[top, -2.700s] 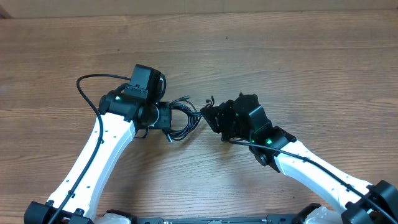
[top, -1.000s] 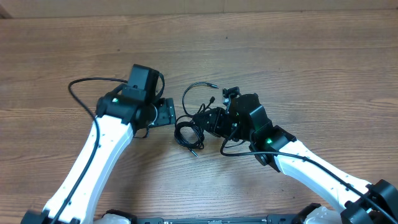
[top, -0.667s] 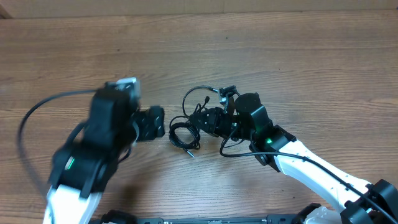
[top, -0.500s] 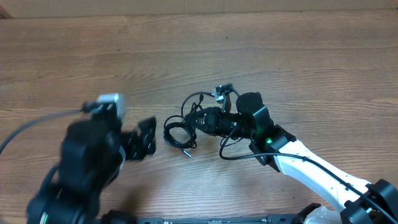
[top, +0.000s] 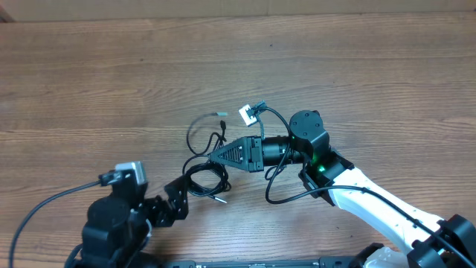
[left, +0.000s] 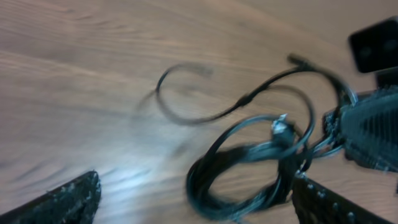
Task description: Untangle cables
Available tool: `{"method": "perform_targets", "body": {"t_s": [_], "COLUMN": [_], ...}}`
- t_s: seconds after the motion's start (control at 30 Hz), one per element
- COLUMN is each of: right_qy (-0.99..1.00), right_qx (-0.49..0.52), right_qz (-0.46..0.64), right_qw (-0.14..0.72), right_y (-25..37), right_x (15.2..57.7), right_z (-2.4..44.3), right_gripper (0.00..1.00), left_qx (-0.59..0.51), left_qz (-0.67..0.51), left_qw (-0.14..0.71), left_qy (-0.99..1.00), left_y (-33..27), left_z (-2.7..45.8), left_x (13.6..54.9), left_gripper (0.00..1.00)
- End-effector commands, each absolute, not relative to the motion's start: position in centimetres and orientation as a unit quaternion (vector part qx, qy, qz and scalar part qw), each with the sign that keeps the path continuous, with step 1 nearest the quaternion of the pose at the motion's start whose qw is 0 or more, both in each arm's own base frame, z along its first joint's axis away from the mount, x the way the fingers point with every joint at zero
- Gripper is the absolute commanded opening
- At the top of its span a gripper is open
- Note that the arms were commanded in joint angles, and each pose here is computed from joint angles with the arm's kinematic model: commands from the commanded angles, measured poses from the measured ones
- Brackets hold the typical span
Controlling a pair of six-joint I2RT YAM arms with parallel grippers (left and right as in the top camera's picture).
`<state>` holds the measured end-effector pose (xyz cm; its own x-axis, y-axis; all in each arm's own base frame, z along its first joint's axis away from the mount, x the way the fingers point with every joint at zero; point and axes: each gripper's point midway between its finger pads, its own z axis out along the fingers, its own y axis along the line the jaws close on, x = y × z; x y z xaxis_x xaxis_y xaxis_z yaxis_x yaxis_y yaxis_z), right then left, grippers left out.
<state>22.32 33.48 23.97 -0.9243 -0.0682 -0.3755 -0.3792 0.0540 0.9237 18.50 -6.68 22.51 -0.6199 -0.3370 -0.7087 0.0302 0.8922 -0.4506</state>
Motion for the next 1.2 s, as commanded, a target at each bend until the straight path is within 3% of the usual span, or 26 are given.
{"method": "perform_targets", "body": {"t_s": [0.0, 0.07, 0.37, 0.5, 0.63, 0.73, 1.0, 1.17], "right_qy": [0.713, 0.716, 0.723, 0.724, 0.725, 0.725, 0.725, 0.724], "right_qx": [-0.138, -0.122, -0.059, -0.048, -0.03, -0.031, -0.031, -0.036], "right_qz": [0.683, 0.684, 0.688, 0.688, 0.687, 0.687, 0.687, 0.687], "right_qw": [0.084, 0.069, -0.006, -0.025, -0.05, -0.052, -0.052, -0.058], "right_y": [33.7, 33.7, 33.6, 33.6, 33.6, 33.6, 33.6, 33.6], "right_x": [22.0, 22.0, 21.6, 21.4, 21.2, 21.2, 21.2, 20.9], "right_z": [25.1, 25.1, 25.1, 25.1, 25.1, 25.1, 25.1, 25.1], "right_gripper": [0.04, 0.04, 0.04, 0.04, 0.04, 0.04, 0.04, 0.04], "left_qx": [-0.08, -0.076, -0.062, -0.061, -0.059, -0.059, -0.059, -0.06], "left_qz": [-0.259, -0.268, -0.306, -0.306, -0.306, -0.307, -0.306, -0.305], "left_qw": [0.402, 0.396, 0.367, 0.369, 0.37, 0.371, 0.371, 0.368], "left_qy": [0.875, 0.875, 0.876, 0.875, 0.875, 0.875, 0.875, 0.876], "left_y": [-8.4, -8.8, -10.4, -10.5, -10.5, -10.5, -10.5, -10.5], "left_z": [20.9, 20.4, 18.6, 18.7, 18.7, 18.8, 18.5, 17.8], "left_x": [18.7, 18.7, 18.5, 18.6, 18.6, 18.6, 18.7, 18.9], "left_gripper": [0.84, 0.74, 0.64, 0.52, 0.48, 0.36, 0.35, 0.44]}}
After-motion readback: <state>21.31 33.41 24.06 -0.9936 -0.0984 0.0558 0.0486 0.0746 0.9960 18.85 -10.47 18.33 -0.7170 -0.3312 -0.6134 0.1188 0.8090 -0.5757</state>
